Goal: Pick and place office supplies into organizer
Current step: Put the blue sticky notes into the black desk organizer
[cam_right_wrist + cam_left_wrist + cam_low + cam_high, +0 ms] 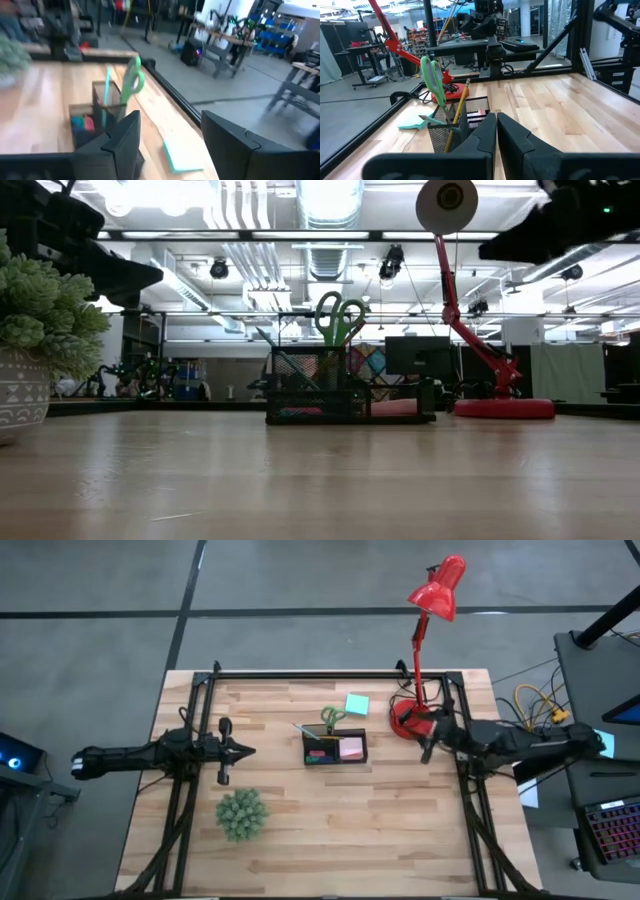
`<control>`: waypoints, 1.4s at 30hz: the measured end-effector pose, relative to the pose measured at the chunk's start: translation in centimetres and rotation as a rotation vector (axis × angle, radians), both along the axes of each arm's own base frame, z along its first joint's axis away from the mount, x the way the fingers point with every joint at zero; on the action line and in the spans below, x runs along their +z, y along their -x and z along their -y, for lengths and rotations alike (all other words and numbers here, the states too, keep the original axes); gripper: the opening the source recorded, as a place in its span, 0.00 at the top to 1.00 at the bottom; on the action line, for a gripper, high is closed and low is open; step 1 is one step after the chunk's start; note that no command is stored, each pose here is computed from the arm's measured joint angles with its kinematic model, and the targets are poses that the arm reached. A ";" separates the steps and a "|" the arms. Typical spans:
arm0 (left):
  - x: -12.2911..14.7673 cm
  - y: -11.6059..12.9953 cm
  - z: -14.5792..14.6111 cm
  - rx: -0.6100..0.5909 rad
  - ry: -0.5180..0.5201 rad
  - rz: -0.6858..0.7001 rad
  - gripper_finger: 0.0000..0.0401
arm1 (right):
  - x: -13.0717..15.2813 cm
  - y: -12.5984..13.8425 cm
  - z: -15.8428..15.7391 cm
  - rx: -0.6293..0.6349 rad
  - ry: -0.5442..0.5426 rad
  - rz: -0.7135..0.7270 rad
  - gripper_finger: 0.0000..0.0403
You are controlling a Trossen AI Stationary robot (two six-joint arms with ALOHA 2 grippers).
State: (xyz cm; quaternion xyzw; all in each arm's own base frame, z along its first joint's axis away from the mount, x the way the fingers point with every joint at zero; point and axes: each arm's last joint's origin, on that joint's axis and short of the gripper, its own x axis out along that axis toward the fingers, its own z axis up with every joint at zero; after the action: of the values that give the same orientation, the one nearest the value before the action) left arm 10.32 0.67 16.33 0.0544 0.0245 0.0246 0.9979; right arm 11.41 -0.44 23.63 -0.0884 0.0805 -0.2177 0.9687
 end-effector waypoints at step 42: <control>-0.4 -0.2 0.0 0.003 0.002 -0.040 1.00 | -1.2 -14.3 6.8 -0.214 -0.046 -0.696 0.35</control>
State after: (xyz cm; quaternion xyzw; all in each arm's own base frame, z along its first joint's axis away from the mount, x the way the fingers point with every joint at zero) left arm 10.53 0.70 15.97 0.0537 0.0445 0.0252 0.9972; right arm 25.76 -7.23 22.45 -0.1265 0.4192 -0.2728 0.8567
